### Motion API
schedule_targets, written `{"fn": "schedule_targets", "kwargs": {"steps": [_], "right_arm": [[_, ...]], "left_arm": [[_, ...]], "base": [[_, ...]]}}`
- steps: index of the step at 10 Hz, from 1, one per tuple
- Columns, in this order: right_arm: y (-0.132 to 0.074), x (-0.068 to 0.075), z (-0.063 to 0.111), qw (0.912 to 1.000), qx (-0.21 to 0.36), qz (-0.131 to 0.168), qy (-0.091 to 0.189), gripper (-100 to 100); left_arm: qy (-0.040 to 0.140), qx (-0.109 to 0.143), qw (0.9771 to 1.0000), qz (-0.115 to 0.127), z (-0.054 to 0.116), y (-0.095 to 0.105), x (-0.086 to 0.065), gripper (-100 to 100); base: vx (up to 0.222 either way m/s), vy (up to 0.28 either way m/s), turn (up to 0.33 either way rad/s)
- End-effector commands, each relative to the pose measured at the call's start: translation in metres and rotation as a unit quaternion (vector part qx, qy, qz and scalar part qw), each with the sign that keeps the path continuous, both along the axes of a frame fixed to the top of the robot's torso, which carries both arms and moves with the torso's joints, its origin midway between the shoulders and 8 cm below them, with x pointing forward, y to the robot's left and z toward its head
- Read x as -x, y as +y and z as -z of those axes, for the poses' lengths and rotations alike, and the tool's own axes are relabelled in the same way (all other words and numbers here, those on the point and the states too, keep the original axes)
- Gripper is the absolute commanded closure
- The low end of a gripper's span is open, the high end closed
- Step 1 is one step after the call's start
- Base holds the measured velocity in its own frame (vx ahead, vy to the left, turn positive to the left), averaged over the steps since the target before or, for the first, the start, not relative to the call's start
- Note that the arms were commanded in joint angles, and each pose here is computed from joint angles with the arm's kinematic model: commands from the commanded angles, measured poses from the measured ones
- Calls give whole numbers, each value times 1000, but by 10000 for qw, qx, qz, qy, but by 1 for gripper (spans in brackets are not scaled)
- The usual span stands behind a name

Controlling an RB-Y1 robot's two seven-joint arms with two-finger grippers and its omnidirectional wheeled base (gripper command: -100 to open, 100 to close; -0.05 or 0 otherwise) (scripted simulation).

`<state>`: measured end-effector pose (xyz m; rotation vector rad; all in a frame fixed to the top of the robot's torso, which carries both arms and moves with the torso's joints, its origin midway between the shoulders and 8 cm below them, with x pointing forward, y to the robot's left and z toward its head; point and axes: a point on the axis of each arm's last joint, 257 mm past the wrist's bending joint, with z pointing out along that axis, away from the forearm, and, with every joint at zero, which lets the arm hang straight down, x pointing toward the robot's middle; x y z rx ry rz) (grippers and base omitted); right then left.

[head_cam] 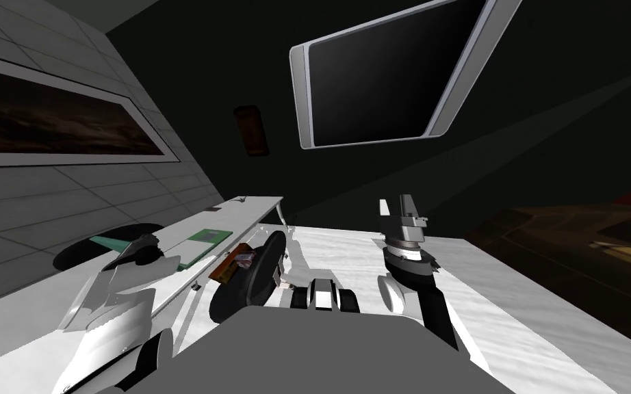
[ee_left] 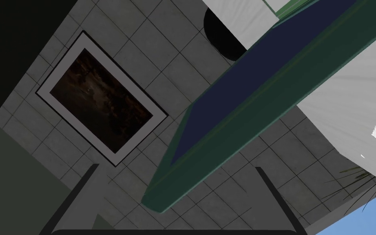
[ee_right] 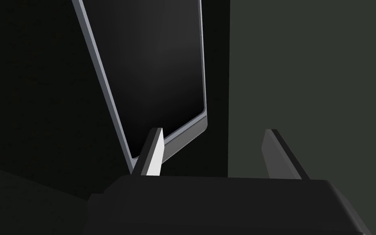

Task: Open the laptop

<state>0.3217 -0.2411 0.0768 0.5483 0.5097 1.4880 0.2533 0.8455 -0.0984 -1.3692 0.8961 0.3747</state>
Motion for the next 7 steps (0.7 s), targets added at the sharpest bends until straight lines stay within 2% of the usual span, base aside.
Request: {"fn": "schedule_targets", "kwargs": {"steps": [1,2,5,7], "right_arm": [[0,0,0,10000,0,0,0,0],[0,0,0,10000,-1,0,0,0],[0,0,0,10000,-1,0,0,0],[0,0,0,10000,-1,0,0,0]], "left_arm": [[0,-1,10000,-2,0,0,0,100],[388,-28,9992,-83,2,5,5,100],[976,-64,9950,-211,4,12,15,100],[1367,-88,9901,-300,6,16,22,100]], "base": [[4,11,-1],[29,5,-118],[57,-14,-100],[51,-12,-80]]}}
